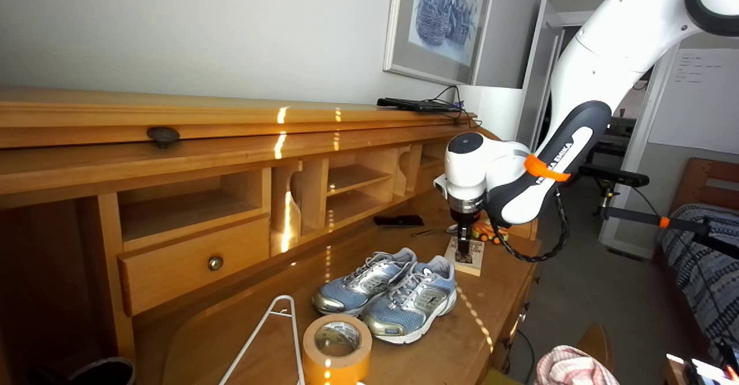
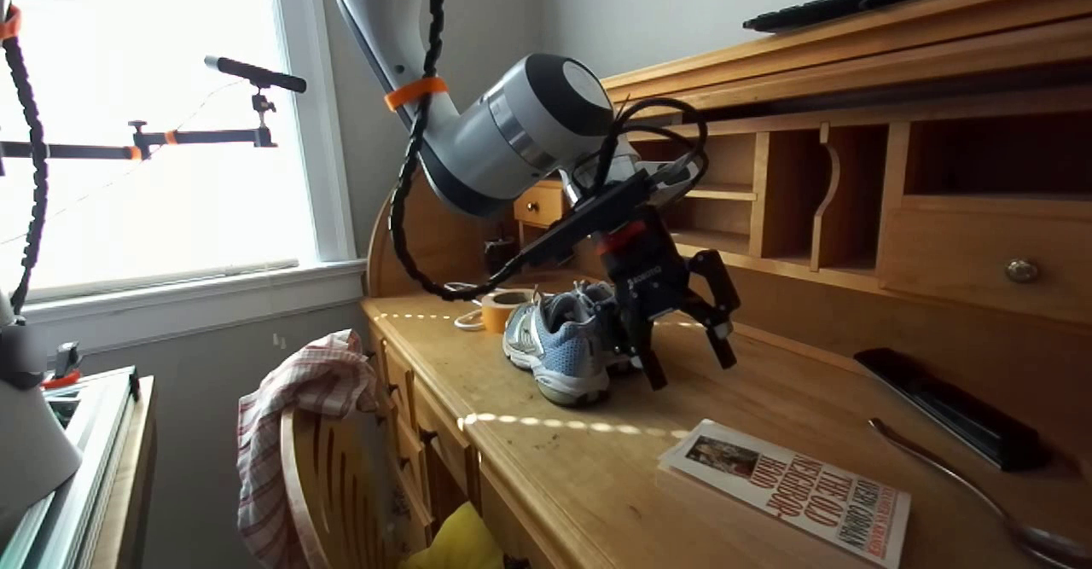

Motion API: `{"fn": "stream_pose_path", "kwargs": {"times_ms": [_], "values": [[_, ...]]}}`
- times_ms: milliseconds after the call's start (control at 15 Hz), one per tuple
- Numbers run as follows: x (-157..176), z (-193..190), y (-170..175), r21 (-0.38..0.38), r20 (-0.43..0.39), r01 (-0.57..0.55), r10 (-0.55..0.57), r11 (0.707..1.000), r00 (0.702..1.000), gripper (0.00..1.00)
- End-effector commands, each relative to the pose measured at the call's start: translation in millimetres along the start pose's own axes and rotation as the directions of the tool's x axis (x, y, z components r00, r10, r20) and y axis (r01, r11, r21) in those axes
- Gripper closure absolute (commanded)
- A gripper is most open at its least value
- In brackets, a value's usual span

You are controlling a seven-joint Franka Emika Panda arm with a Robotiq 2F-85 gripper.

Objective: Remove the book from the shelf

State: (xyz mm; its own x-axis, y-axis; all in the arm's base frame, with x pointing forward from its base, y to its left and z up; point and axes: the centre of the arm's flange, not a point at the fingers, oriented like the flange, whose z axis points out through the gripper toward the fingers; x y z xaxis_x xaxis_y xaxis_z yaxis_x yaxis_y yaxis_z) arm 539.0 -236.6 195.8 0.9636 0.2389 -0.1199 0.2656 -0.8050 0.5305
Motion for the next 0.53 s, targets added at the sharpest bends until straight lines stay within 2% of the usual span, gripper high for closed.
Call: {"fn": "stream_pose_path", "kwargs": {"times_ms": [0, 200, 267, 467], "values": [[2.5, -14.8, -9.1, 0.051, -0.042, -0.081, 0.083, 0.995, 0.996, 0.0], [11.5, -38.7, -10.1, 0.123, -0.072, -0.21, 0.22, 0.97, 0.973, 0.0], [14.7, -45.2, -10.3, 0.124, -0.058, -0.265, 0.273, 0.956, 0.96, 0.0], [18.7, -63.0, -5.9, 0.149, -0.081, -0.394, 0.408, 0.907, 0.909, 0.0]]}}
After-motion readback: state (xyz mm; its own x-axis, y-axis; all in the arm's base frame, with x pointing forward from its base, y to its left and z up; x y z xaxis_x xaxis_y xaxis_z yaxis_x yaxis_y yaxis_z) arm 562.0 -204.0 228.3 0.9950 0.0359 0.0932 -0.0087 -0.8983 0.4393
